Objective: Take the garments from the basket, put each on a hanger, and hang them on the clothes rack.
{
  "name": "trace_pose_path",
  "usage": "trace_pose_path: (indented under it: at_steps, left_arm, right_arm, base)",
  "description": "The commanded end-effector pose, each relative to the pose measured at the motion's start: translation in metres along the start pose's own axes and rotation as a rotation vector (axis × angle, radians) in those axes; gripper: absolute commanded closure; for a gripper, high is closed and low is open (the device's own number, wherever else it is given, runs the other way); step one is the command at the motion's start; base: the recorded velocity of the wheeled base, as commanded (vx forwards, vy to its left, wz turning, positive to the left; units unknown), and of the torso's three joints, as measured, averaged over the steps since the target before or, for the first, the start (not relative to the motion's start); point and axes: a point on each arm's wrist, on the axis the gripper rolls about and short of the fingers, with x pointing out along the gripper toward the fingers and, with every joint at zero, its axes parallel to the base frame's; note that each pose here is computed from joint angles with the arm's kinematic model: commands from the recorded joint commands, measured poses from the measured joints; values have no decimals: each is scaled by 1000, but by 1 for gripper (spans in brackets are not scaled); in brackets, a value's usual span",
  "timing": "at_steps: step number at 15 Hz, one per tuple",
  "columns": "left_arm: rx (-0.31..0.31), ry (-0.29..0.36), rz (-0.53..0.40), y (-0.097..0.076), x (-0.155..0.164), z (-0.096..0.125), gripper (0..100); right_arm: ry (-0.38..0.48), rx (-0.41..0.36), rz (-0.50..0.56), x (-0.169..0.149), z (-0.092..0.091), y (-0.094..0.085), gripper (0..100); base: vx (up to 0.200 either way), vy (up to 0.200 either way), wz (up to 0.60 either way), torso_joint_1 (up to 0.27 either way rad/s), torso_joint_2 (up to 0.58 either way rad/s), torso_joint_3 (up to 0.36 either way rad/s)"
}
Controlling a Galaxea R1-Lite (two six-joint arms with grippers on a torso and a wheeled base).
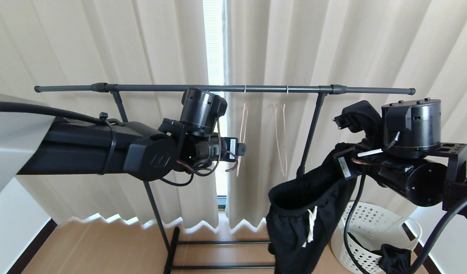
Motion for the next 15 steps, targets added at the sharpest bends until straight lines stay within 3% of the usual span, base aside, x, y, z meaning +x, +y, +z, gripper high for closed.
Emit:
trace_pose_path:
  at_steps: [1,6,12,15]
  left_arm:
    - [7,-1,4,-3,14,0,0]
    - [56,-23,50,-8,35,2,0]
    - [85,-21,80,-24,31,-7,0]
    - [90,-15,74,-27,32,-9,0]
  right_arm:
    - [-8,6,-1,0,1,-1,100]
    - [-11,13,-9,-1,2,-4,100]
    - [-13,14,-9,-1,2,-4,100]
    - [-13,14,-9,-2,2,-4,100]
  base:
    - [0,0,0,0,0,0]
    - [0,0,0,0,0,0]
    - [0,0,0,0,0,0]
    - [200,0,0,-7,4,2]
